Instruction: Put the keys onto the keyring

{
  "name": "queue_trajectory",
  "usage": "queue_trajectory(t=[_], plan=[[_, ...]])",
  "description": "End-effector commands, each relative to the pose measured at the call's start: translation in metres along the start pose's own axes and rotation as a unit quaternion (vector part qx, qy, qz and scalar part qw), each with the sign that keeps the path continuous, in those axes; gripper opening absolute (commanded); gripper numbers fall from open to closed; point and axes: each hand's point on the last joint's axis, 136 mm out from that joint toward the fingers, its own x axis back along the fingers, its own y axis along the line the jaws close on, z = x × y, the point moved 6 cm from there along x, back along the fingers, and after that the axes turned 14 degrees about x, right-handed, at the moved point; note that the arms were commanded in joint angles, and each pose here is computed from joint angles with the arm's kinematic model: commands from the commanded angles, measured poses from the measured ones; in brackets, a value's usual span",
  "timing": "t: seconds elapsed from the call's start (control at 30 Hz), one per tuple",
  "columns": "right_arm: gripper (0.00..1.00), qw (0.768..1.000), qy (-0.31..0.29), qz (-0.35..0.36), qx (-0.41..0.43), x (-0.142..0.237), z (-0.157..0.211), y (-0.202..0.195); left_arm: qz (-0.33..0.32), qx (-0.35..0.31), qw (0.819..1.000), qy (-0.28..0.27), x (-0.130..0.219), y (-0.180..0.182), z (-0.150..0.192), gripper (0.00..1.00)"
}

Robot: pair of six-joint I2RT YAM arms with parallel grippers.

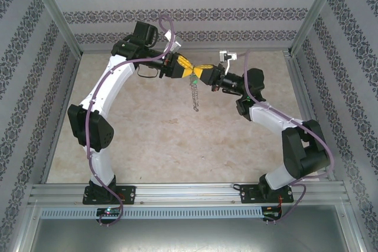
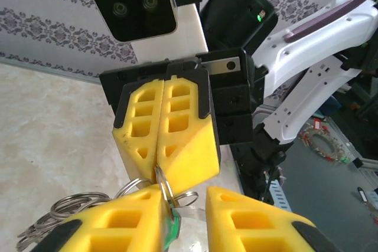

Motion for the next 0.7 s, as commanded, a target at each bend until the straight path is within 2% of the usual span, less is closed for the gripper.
queue_trajectory(t=[0.0,0.17,0.27,0.67], plan=[[0.00,0.998,0.045,-0.021,0.046,0.004,-0.020,0.016,-0.012,-0.035,0.999,-0.019,0.018,-0.022,-0.014,0.28],[0.00,0.994,0.085,-0.009,0.066,0.013,-0.035,0.018,-0.023,-0.045,0.998,-0.025,0.027,-0.030,-0.018,0.34],[0.00,0.987,0.132,0.008,0.096,0.012,-0.039,0.024,-0.028,-0.049,0.998,-0.026,0.029,-0.034,-0.020,0.36],[0.00,0.935,0.290,0.024,0.203,0.006,-0.052,0.047,-0.016,-0.045,0.999,-0.020,0.030,-0.043,-0.021,0.43]])
